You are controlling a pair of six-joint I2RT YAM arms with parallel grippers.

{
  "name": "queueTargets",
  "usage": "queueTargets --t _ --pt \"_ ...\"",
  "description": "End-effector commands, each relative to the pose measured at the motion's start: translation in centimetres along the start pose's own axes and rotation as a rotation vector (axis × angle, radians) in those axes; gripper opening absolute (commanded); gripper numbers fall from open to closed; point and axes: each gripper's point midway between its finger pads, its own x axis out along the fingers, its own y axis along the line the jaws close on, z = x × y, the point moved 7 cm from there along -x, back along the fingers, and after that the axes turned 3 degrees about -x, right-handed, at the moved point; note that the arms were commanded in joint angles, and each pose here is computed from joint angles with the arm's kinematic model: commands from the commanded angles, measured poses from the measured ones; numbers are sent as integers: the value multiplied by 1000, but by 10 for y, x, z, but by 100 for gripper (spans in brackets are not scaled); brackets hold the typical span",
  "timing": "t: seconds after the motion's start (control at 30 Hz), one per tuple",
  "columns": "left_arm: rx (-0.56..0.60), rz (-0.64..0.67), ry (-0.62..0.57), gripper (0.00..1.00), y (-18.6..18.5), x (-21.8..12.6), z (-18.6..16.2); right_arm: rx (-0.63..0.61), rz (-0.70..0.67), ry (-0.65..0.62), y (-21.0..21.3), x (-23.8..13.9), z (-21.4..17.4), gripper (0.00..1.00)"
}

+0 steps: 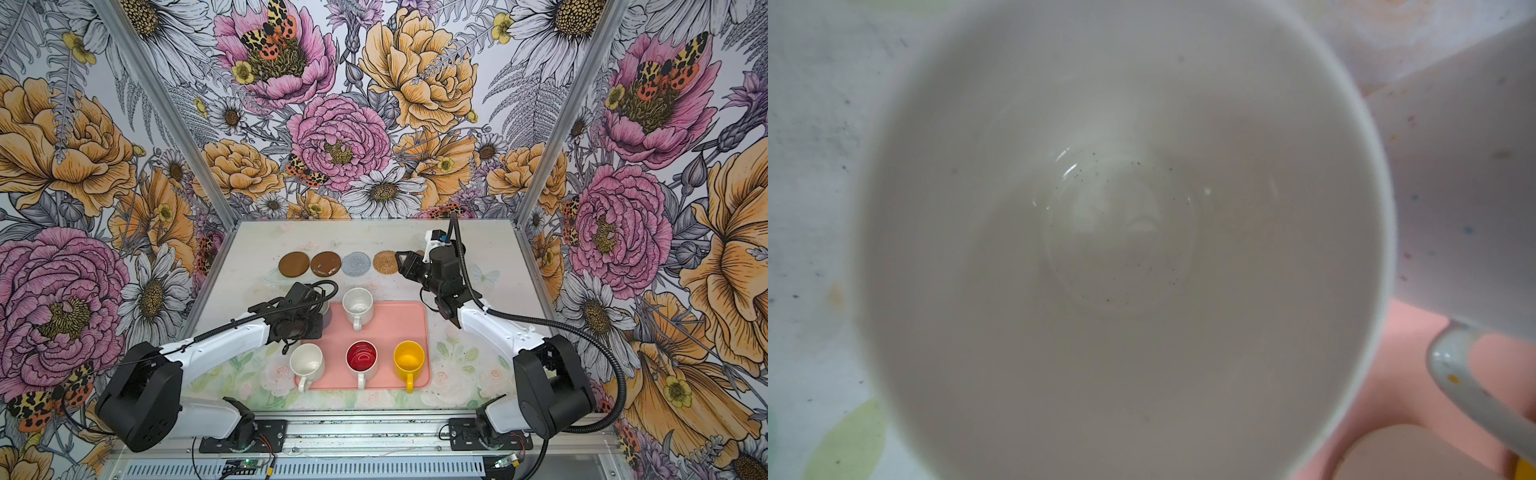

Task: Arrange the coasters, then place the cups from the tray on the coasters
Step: 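Close the left gripper on the lilac mug's rim and lift it off the tray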

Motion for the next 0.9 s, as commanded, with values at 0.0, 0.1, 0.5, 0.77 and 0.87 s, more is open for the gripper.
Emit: queueTargets --t 0.0,0.1,0.5,0.77,0.87 --pt "0 7 -34 22 -1 5 3 4 18 -18 1 3 6 56" --pt "-1 13 -34 8 0 5 3 4 21 -17 2 3 5 56" --pt "-45 -7 -186 0 -1 -27 22 6 26 -10 1 5 5 56" --pt "-73 -8 -326 0 3 -60 44 7 38 -7 2 7 5 55" --pt "-79 1 -331 0 7 -60 54 7 42 -4 2 7 5 54"
